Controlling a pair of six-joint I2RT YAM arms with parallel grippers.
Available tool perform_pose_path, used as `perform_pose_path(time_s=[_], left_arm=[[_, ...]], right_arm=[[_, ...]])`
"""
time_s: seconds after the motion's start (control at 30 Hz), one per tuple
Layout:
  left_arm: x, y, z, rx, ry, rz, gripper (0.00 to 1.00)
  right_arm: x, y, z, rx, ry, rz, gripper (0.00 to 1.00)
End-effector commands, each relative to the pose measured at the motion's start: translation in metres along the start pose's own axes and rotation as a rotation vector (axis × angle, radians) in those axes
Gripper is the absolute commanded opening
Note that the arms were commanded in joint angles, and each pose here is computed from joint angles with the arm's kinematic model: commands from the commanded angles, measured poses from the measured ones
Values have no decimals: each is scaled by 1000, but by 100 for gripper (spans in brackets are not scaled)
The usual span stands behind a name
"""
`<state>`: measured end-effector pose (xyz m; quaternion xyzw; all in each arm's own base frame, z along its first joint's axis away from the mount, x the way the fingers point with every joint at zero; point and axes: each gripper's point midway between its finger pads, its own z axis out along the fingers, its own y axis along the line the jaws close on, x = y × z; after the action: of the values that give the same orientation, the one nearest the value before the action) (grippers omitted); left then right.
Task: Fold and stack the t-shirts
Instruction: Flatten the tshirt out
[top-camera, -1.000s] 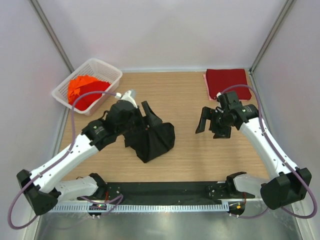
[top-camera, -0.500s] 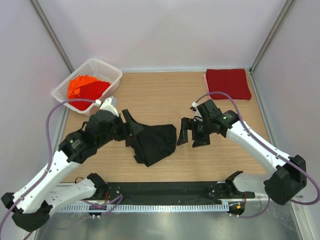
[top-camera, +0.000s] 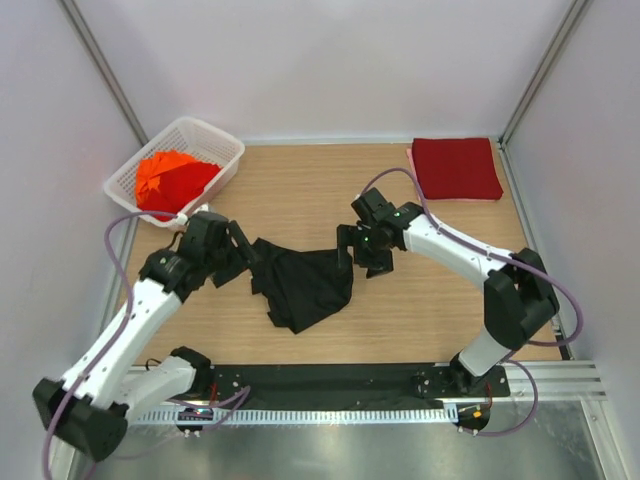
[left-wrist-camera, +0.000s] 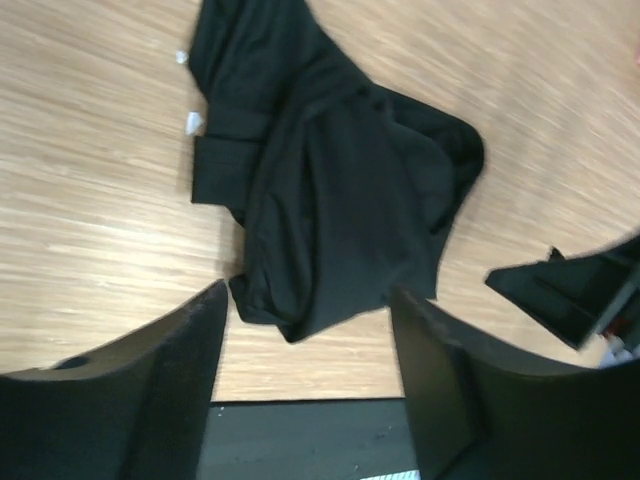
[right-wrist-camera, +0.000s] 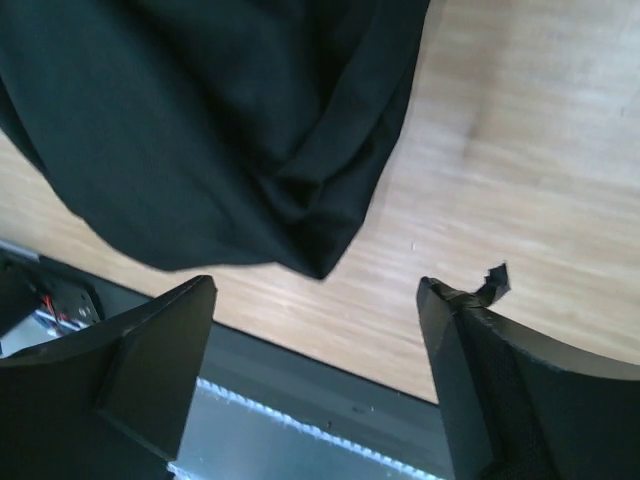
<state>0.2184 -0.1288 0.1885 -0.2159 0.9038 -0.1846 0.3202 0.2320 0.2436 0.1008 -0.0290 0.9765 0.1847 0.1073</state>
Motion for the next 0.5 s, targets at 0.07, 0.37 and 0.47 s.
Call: perform_pose_path(time_s=[0.07, 0.37, 0.47], left_arm=[[-13, -1, 47, 14, 152, -57, 73], [-8, 17, 119, -88, 303, -54, 68], [1, 24, 130, -113, 345, -59, 65]], right_arm=[[-47, 0, 19, 8, -54, 35, 79], [-69, -3, 55, -19, 36, 35, 59], [-70, -3, 66, -19, 75, 27, 54]])
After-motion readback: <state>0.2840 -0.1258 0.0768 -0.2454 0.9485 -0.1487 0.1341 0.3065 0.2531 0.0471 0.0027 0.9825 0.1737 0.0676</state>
